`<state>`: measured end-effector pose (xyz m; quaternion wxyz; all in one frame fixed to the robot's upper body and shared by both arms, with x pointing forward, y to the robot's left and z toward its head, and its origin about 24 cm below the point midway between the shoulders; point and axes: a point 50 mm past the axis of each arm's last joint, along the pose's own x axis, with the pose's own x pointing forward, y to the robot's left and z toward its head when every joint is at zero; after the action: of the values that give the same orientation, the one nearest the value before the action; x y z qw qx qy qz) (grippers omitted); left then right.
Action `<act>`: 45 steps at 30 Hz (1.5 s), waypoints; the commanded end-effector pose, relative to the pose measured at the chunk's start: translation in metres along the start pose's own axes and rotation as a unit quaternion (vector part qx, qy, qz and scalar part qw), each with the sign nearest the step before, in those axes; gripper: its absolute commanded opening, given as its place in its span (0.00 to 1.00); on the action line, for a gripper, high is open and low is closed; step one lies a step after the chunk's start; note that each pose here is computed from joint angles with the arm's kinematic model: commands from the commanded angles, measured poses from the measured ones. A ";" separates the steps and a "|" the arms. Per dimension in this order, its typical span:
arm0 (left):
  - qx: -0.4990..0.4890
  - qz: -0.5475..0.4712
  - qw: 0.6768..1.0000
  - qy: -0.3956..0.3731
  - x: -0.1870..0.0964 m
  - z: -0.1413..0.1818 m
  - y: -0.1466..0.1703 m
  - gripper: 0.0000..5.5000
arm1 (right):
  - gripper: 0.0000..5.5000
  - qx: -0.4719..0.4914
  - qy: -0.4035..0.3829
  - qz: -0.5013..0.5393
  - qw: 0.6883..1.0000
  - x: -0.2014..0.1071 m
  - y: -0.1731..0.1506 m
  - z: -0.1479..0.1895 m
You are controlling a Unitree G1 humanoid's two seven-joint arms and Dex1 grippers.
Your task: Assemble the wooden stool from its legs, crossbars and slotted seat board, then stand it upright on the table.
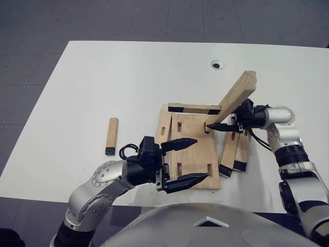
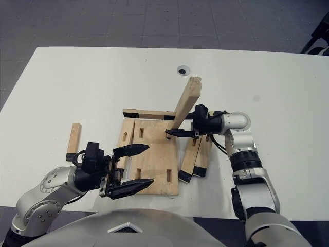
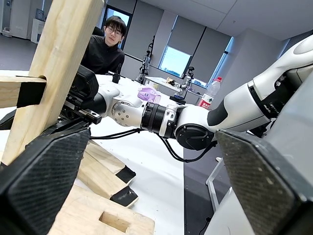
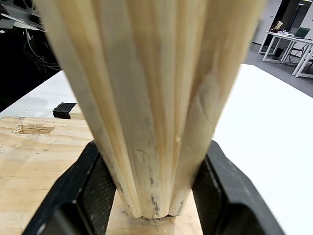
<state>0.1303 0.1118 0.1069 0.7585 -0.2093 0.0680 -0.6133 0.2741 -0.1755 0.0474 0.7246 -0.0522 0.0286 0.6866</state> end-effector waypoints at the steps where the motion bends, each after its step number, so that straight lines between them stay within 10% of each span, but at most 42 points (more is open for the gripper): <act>1: 0.002 0.002 1.000 0.005 0.000 0.001 -0.002 0.86 | 0.37 0.122 0.102 -0.001 0.987 -0.003 0.034 -0.064; 22: -0.006 0.009 1.000 -0.001 0.002 -0.001 -0.004 0.86 | 0.37 0.357 0.268 0.087 0.891 -0.001 0.045 -0.069; 45: -0.008 0.018 1.000 -0.007 0.000 0.001 -0.004 0.86 | 0.37 0.156 0.293 0.113 0.937 -0.016 0.093 -0.094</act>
<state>0.1263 0.1084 0.1074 0.7545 -0.2237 0.0675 -0.6132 0.2684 -0.1666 0.0557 0.6582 -0.0797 0.1138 0.7399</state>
